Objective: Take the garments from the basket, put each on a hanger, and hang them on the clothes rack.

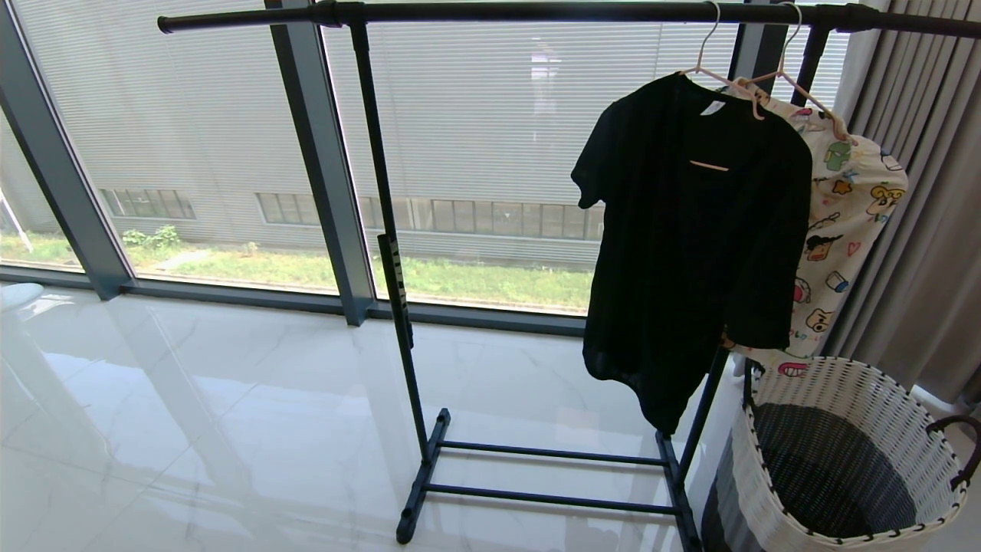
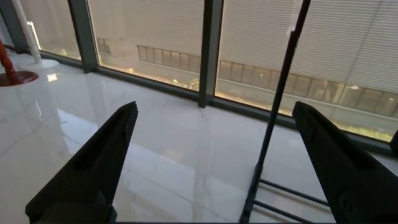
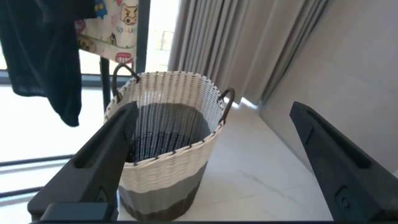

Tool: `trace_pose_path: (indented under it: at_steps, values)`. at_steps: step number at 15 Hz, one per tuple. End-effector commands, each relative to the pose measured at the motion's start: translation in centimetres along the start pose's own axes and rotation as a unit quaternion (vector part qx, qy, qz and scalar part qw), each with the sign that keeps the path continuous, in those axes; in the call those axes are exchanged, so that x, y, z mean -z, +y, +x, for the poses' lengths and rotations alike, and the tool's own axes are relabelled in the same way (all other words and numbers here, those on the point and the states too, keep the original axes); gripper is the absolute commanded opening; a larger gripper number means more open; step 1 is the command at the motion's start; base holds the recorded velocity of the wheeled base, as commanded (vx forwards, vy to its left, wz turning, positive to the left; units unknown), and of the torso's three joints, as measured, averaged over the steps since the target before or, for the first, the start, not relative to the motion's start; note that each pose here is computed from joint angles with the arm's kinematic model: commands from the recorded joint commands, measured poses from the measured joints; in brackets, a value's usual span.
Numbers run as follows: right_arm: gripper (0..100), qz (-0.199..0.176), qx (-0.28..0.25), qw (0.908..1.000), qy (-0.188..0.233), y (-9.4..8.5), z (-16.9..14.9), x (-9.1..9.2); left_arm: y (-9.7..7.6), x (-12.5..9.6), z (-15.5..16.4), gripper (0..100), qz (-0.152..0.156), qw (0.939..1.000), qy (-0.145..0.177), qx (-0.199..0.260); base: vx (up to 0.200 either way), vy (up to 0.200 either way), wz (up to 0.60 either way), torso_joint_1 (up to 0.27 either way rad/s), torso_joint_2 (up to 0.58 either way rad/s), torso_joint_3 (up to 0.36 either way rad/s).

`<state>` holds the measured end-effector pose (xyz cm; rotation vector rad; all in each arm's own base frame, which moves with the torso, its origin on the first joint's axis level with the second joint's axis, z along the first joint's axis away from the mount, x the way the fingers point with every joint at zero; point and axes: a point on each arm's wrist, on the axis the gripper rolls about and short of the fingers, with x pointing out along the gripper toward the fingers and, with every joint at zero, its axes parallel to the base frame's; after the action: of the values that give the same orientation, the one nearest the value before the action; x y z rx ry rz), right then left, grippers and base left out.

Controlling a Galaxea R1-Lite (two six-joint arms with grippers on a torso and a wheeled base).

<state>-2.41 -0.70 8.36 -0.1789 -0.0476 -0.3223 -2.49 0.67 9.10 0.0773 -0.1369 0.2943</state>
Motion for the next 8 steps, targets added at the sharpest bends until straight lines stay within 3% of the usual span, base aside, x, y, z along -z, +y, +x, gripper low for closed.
trace_pose_path:
  at_steps: [1,3,5,7,8]
  values:
    - [100,-0.003,-0.012,0.9999,-0.004,0.1,0.0,-0.1,0.0,0.0,0.0,100,0.021,0.9998,0.000,0.000,0.000,0.000,0.00,0.000,0.00,0.000]
    - [100,0.001,-0.017,0.9997,-0.016,0.0,0.0,-0.3,-0.1,0.6,0.0,100,0.029,0.9992,0.028,0.009,0.000,0.000,0.00,0.000,0.00,0.000]
    - [100,0.008,-0.013,0.9992,-0.037,-0.1,0.0,-0.7,-0.4,0.6,0.0,100,0.028,0.9960,0.021,0.082,0.000,0.000,0.00,0.000,0.00,0.000]
    - [100,0.001,-0.026,0.9989,-0.038,0.0,0.0,-0.7,-0.8,0.6,-0.2,100,0.049,0.9829,0.007,0.177,0.000,0.000,0.00,0.000,0.00,0.000]
    - [100,-0.006,-0.056,0.9976,-0.040,0.2,0.0,-0.6,-1.0,0.6,-0.3,100,0.063,0.9712,-0.003,0.230,0.000,0.000,0.00,0.000,0.00,0.000]
